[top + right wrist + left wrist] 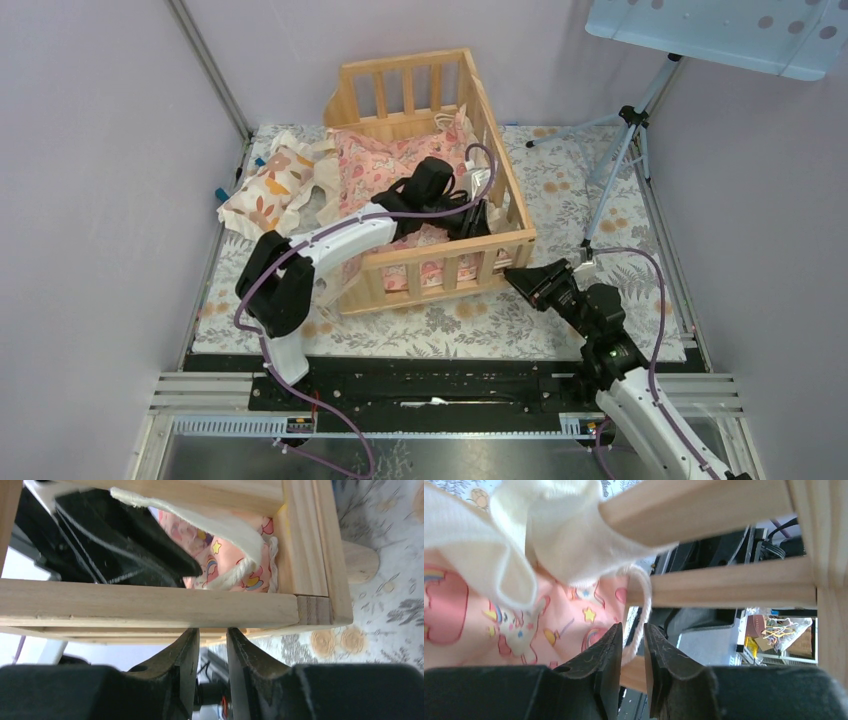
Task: Set up the pet bed
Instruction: Cross the ropes on the bed frame.
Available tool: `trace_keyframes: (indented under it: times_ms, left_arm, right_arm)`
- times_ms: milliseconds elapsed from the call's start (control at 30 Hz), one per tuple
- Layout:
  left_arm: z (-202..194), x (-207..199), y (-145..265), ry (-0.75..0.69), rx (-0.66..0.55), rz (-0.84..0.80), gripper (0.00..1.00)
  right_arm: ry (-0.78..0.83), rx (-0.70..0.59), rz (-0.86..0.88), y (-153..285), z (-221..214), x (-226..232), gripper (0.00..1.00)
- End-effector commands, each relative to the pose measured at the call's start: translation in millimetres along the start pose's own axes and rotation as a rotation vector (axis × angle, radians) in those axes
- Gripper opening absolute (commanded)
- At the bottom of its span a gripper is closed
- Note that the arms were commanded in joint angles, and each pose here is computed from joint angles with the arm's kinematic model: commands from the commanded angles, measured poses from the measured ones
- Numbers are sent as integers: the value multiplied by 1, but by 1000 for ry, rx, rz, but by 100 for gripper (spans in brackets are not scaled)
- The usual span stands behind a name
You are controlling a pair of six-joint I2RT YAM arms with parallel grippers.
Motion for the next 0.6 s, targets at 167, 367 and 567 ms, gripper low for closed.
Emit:
trace_keyframes:
  times_ms: [167, 367, 567]
  left_arm:
    - [19, -7, 19, -52, -78, 5, 26]
    - [21, -6, 21, -45, -82, 0, 26]
    - [20, -5, 20, -41, -76, -13, 26]
  right_arm:
    - [41, -375, -49, -18, 70, 10, 39]
    - [-19, -333, -16, -31, 62, 3, 39]
    - [-28, -374, 2, -30, 68, 3, 40]
Point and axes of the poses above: each gripper's point midway between its finger pads, its own y axis back along the fingers, its own x axis along the line the jaws close on, z = x × y, the point moved 3 cm from there along y, back along the fingers, and after that the axes turned 9 degrees about y, right-handed, at the moved point
